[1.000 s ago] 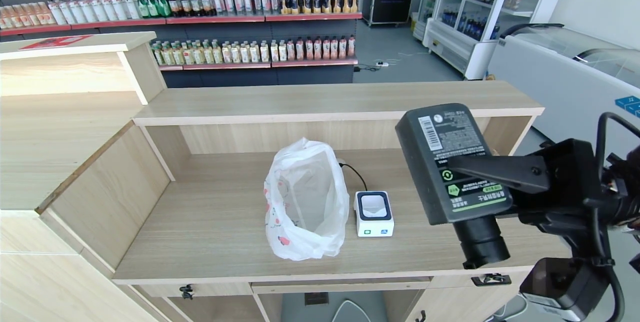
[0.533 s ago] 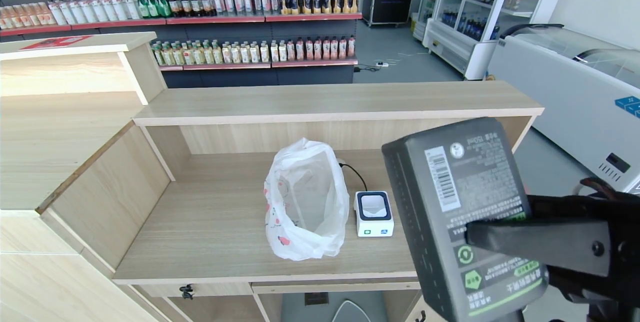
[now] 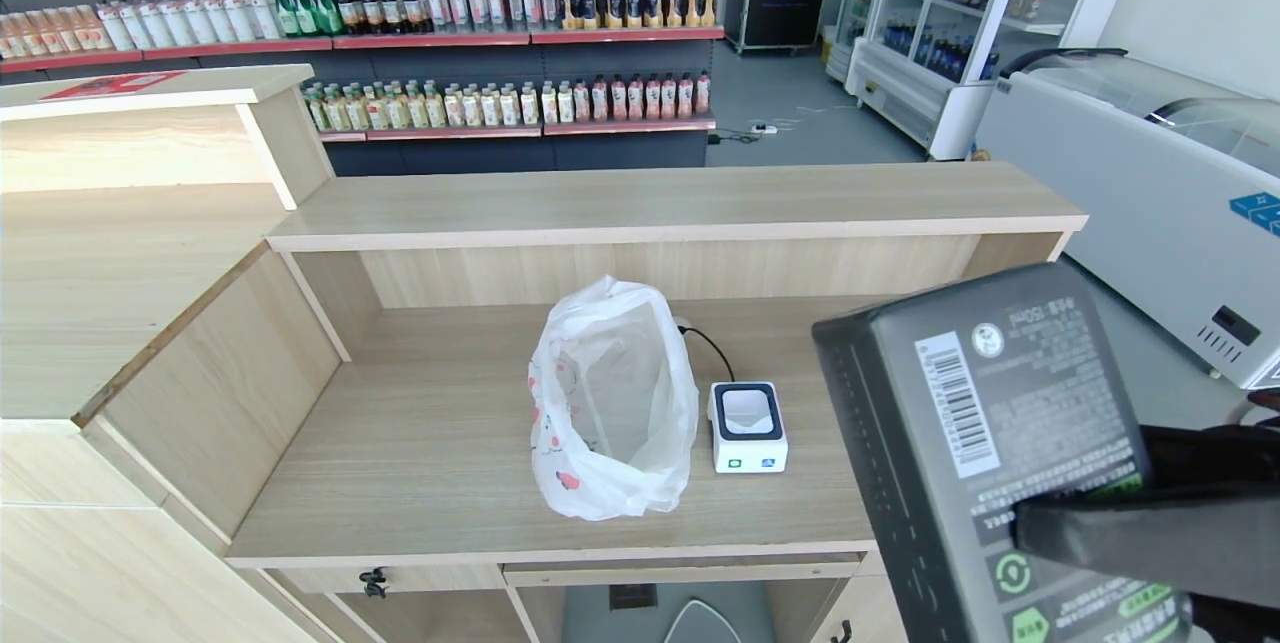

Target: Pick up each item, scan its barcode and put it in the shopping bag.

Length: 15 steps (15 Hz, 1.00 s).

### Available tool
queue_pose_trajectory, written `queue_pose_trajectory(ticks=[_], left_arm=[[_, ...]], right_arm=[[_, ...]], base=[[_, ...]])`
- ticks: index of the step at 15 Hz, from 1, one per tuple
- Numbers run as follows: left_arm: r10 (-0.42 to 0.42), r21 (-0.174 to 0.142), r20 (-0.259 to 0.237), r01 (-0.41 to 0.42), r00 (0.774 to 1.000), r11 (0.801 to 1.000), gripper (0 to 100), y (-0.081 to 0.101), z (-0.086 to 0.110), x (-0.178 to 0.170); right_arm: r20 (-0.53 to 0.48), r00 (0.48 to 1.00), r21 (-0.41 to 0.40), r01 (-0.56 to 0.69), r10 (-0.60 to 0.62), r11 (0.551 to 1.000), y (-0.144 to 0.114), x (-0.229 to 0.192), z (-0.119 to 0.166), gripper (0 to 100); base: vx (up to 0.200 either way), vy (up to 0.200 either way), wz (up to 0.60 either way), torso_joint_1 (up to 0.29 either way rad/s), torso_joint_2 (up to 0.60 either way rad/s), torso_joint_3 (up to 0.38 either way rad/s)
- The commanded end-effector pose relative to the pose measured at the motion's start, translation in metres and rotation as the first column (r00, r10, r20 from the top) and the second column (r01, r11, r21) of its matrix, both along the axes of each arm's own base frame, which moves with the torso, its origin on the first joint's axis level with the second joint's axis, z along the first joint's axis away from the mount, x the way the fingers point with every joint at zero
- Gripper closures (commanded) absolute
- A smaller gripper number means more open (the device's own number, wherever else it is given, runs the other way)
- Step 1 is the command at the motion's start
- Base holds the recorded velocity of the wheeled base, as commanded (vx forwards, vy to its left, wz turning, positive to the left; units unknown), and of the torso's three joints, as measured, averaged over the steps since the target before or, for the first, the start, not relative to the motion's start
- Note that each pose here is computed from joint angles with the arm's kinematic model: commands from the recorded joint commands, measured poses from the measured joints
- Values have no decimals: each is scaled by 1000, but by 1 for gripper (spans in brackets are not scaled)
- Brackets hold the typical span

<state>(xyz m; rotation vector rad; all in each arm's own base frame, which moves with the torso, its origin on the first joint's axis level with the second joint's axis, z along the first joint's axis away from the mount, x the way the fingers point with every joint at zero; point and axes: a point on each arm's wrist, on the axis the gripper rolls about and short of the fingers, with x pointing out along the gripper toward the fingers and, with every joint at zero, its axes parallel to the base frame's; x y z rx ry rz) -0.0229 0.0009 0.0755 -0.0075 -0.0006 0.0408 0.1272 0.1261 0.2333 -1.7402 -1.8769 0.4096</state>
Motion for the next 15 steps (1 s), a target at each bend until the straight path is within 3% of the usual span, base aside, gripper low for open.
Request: queue_pose_trajectory(ticks=[1,14,15], left_arm=[[1,0,0,-1,1000,1000,0,0,0,0],[1,0,0,-1,1000,1000,0,0,0,0],[1,0,0,-1,1000,1000,0,0,0,0]], right_arm=[[10,1000,9,12,-12,1000,-3,-1,3,100],[15,1000,21,27,-28,999,-10,-5,5,100],[-78,995,24,61,-59,998,-10,-1,9,100]], base=[[0,0,0,0,0,0],[0,0,0,0,0,0],[0,0,0,0,0,0]])
